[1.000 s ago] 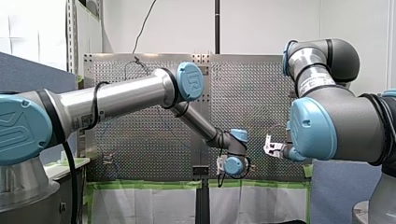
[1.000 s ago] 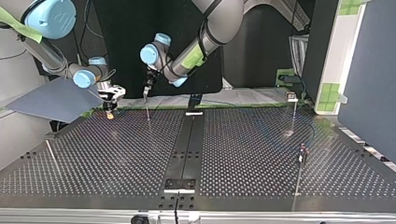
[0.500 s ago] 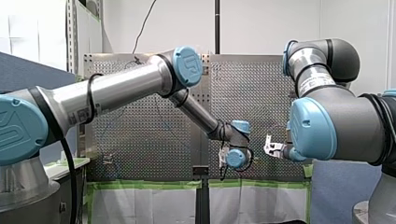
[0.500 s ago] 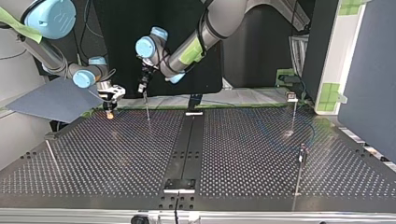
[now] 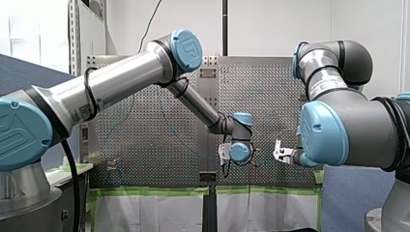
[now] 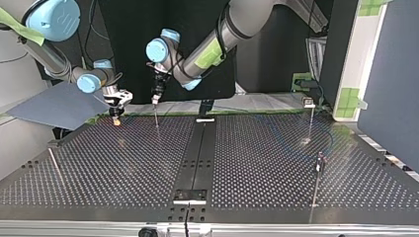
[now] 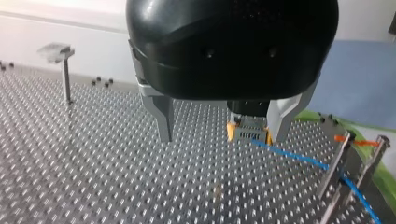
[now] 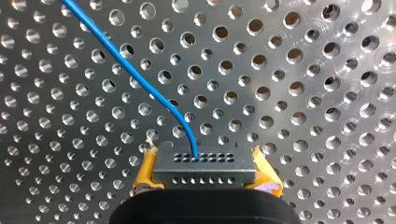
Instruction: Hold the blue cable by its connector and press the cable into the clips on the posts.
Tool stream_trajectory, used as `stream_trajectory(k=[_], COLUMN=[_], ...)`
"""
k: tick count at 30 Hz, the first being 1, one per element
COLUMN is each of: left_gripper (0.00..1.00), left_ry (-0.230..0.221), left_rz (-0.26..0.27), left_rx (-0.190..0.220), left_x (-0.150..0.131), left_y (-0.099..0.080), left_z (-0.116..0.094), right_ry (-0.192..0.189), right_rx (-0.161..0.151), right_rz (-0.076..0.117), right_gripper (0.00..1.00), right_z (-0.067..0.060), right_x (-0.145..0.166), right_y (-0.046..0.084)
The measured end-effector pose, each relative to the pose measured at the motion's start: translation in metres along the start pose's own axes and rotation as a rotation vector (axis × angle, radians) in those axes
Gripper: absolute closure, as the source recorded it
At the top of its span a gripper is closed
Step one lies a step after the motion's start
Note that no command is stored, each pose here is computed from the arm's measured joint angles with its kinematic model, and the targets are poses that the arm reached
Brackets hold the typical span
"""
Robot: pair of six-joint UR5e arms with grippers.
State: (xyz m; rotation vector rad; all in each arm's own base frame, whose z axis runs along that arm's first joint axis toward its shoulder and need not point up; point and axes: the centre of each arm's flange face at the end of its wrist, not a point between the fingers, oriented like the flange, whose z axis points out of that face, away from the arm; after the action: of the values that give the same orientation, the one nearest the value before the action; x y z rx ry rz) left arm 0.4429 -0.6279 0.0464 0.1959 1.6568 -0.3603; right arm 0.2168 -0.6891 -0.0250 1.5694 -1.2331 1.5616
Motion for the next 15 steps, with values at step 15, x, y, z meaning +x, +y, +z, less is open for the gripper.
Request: stream_trajectory(k=[15], left_gripper=[0.00], left_ry=[0.091], left_rz=[-0.012], left_rx=[-0.100], left_x=[-0.037], left_y=[0.034], left_z=[-0.034], right_ry=[-0.003], right_rx=[0.008], right_rz=[-0.001], right_gripper=[1.00], right_z=[0.001], right_x=[-0.001], right_y=[-0.006])
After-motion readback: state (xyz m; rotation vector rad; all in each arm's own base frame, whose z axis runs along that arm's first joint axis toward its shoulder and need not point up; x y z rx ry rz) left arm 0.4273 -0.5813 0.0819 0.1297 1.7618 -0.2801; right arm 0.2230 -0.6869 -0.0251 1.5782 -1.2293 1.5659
